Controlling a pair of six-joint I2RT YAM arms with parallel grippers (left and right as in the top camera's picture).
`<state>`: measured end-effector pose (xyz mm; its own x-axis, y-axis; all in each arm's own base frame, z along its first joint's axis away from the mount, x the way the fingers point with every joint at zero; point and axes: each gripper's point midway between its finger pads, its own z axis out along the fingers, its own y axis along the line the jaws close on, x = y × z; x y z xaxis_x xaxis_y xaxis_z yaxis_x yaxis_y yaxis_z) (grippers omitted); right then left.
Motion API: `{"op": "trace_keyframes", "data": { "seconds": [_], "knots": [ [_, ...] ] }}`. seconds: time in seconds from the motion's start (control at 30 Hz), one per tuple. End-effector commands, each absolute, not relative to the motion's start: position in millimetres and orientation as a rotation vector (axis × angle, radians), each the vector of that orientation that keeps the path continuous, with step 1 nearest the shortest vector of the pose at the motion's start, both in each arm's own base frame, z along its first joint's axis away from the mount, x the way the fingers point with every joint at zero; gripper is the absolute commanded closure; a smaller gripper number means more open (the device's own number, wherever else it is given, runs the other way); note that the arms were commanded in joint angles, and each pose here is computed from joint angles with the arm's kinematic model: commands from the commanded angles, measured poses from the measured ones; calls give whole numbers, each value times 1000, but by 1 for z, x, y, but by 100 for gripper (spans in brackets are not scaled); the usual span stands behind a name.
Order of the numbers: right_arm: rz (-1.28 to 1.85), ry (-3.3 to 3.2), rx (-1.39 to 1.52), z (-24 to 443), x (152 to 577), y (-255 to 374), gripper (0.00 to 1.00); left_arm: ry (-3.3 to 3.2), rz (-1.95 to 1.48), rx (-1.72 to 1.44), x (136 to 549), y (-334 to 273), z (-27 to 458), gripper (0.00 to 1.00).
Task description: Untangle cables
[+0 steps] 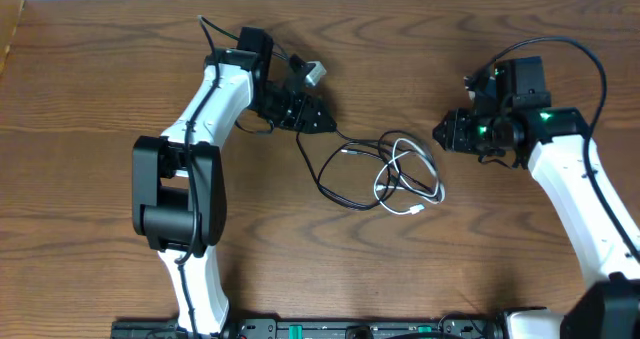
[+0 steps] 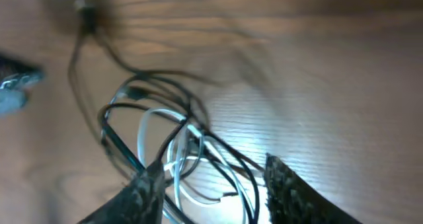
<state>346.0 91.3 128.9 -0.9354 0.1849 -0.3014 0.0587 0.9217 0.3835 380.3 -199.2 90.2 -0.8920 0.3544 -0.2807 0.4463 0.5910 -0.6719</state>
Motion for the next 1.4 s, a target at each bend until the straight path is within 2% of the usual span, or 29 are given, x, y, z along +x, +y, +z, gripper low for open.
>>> {"op": "trace_keyframes", "data": {
  "seconds": [0.0,0.2,0.37,0.57,0.73,0.87,1.1,1.37],
  "knots": [
    [454,2774,321,116,352,78,51,2652,-1146,807,368,-213,106,41],
    [454,2789,334,110,353,70,49,2603,-1144,918,348,-241,129,41],
    [515,2766,302,113,358,63,48,2659,-992,752,352,-244,152,41],
    [655,2696,278,124,367,55,47,2625,-1010,715,352,-277,160,41],
    [616,2680,402,122,369,27,46,2639,-961,656,353,-312,147,40],
    [597,2662,496,121,368,2,45,2583,-944,730,345,-355,136,32],
    [581,2696,519,117,357,-11,46,2558,-798,878,321,-411,83,31],
    [582,2724,506,115,351,-10,46,2621,-687,937,306,-424,24,31]
  ]
}}
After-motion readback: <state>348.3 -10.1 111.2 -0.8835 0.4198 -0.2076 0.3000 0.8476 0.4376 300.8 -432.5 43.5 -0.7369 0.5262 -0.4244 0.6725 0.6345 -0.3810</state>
